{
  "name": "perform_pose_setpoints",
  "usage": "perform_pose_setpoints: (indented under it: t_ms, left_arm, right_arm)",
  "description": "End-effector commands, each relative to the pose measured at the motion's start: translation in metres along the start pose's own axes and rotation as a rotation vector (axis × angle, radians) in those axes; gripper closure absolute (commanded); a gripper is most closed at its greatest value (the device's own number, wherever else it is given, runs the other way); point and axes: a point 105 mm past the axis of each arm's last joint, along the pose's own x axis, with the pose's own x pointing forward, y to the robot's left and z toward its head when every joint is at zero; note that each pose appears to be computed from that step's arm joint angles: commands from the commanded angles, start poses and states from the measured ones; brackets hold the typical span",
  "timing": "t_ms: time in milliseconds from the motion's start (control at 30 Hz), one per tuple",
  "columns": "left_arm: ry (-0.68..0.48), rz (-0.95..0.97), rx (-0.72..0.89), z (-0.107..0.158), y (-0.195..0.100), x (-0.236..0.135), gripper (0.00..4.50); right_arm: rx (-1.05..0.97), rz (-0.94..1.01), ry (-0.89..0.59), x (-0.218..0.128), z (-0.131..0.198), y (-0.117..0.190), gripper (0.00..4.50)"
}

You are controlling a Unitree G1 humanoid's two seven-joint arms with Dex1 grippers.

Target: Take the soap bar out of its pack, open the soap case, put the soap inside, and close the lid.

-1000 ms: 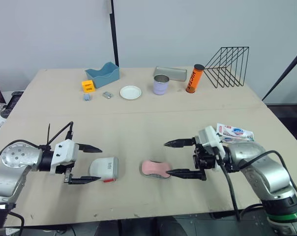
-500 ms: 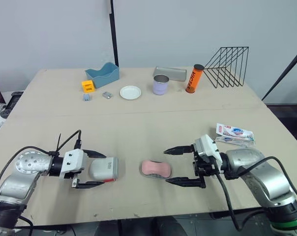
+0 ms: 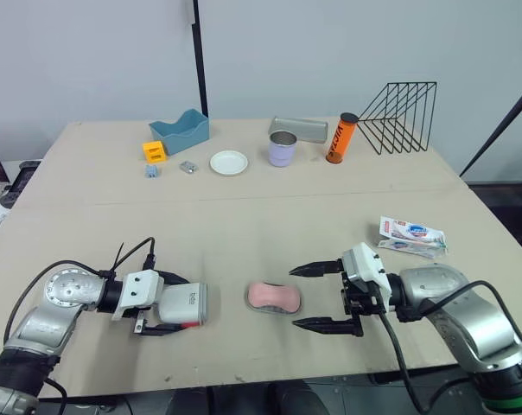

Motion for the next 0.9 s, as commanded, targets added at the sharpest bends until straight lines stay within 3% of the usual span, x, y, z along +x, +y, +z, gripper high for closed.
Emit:
perform_pose_setpoints:
  t_ms: [33,267,633,900]
  left_arm:
    - [0.018,-0.002,0.047,0.0,0.003,-0.002,0.98]
    - [-0.02,0.036,0.044,0.006,0.008,-0.002,0.97]
    - [-0.028,0.051,0.016,0.009,0.007,-0.003,0.97]
    - [-0.056,0.065,0.01,0.016,0.008,-0.001,0.97]
  right_arm:
    - [-0.053,-0.01,-0.002,-0.003,0.008,0.001,0.0]
    - [-0.055,-0.007,0.017,-0.002,0.006,0.0,0.0]
    - [0.01,-0.065,0.334,0.002,-0.008,-0.02,0.0]
    - [0.016,-0.038,0.398,0.015,-0.023,-0.018,0.0]
